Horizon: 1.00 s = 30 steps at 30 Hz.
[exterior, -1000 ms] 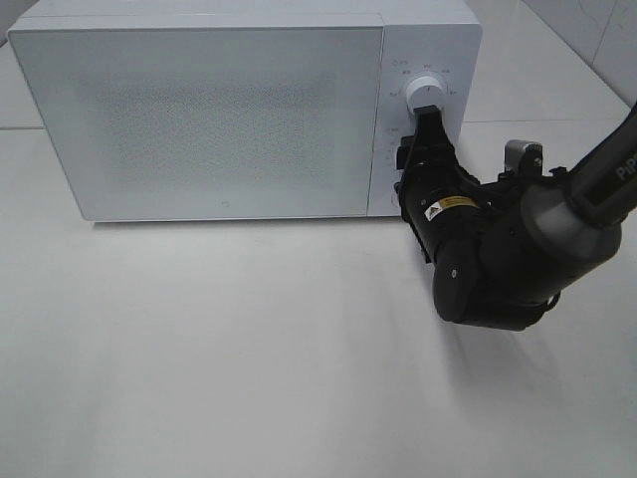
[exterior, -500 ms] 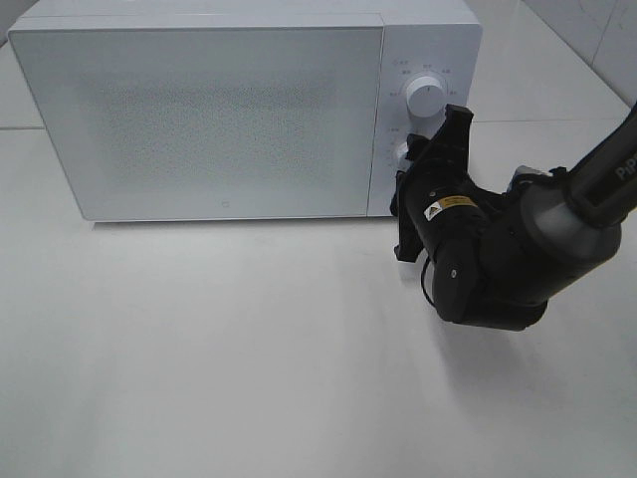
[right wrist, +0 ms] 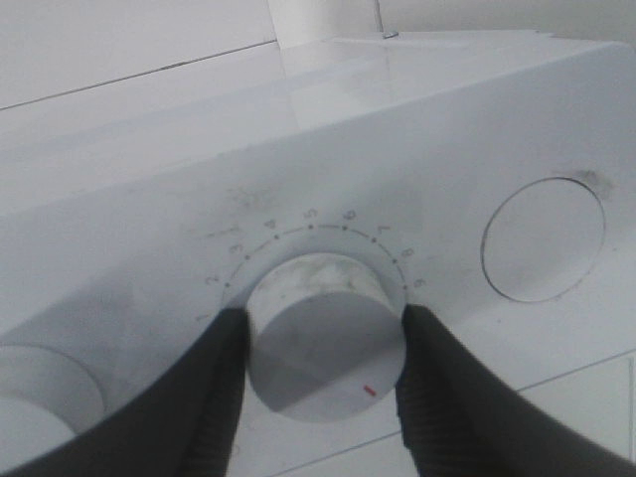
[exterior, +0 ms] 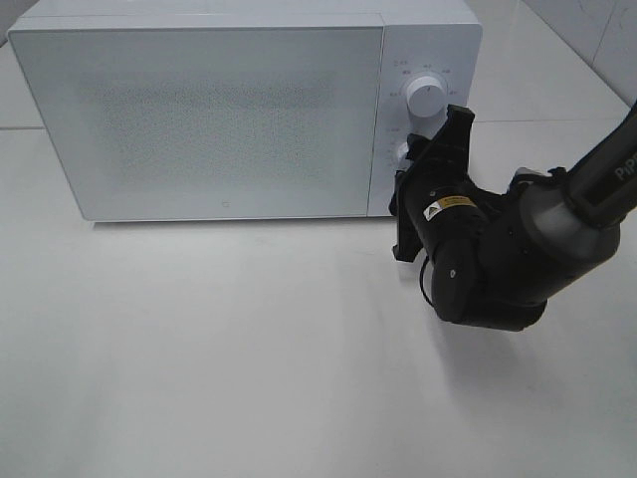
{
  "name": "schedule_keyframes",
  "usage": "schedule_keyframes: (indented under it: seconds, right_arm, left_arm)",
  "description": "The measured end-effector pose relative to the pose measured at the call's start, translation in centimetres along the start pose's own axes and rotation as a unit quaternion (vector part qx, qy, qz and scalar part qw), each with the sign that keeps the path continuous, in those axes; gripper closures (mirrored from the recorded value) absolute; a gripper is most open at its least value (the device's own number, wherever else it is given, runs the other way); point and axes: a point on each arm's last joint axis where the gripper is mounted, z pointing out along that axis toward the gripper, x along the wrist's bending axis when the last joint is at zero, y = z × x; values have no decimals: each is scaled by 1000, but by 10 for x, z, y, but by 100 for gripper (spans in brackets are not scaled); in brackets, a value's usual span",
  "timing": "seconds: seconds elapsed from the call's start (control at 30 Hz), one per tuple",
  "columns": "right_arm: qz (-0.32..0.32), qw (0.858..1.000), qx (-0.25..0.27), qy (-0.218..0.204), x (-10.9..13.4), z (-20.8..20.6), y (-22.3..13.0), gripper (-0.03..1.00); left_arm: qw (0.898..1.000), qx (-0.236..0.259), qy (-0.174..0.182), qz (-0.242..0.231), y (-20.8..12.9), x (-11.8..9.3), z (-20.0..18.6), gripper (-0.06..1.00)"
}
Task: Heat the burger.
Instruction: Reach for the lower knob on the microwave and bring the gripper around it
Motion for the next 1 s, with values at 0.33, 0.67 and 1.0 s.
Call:
schedule_keyframes:
  seconds: [0.33, 0.67, 1.0]
  right_arm:
    - [4, 1000, -9, 1, 0, 0, 1, 53]
    - [-25, 999, -35, 1, 1, 0, 0, 48]
    - [-142, 989, -29, -4, 13, -8, -2, 29]
  left_arm:
    - [1000, 0, 0, 0, 0, 0, 0, -4]
    - [1000, 0, 0, 0, 0, 0, 0, -4]
    - [1000, 0, 0, 0, 0, 0, 0, -4]
